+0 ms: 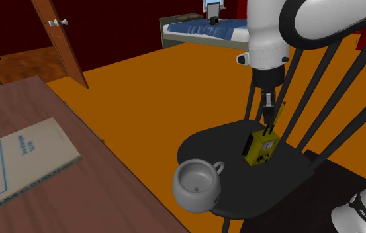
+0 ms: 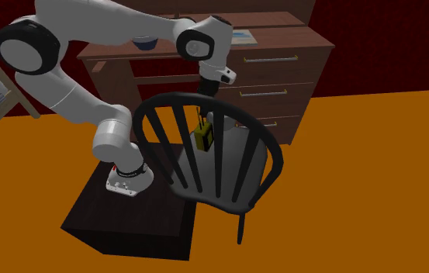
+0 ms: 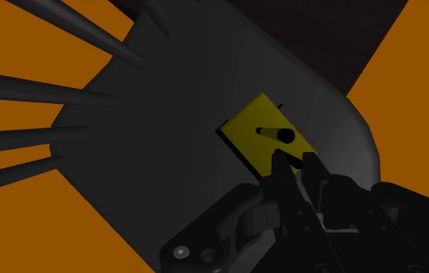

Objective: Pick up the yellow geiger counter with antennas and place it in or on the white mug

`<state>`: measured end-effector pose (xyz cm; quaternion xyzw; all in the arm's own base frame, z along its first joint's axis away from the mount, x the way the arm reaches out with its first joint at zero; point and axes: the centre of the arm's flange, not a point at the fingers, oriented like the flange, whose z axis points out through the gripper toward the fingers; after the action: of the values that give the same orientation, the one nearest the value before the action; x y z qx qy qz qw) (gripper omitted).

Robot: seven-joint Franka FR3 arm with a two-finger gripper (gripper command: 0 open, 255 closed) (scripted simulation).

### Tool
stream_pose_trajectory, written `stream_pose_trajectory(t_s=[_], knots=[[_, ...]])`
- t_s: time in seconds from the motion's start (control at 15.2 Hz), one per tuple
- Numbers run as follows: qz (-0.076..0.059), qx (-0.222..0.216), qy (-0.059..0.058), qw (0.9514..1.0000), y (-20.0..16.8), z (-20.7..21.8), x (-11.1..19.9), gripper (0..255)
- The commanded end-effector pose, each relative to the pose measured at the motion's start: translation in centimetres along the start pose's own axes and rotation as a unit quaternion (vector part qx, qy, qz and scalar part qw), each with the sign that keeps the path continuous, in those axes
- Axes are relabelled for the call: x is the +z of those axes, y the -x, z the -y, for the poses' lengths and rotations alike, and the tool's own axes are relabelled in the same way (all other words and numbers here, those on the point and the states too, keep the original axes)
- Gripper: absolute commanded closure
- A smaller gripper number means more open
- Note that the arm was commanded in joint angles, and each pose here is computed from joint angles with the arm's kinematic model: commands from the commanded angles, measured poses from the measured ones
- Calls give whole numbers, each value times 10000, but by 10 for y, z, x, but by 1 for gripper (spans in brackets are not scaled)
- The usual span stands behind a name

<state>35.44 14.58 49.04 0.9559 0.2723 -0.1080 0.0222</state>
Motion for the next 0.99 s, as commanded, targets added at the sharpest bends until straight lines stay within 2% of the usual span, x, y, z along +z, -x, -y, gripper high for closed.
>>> stream_pose_trajectory(t_s=[0.0,0.92], knots=[[-1,0,1,10000,3,0,-12,255],[-1,0,1,10000,19,1,-84,255]])
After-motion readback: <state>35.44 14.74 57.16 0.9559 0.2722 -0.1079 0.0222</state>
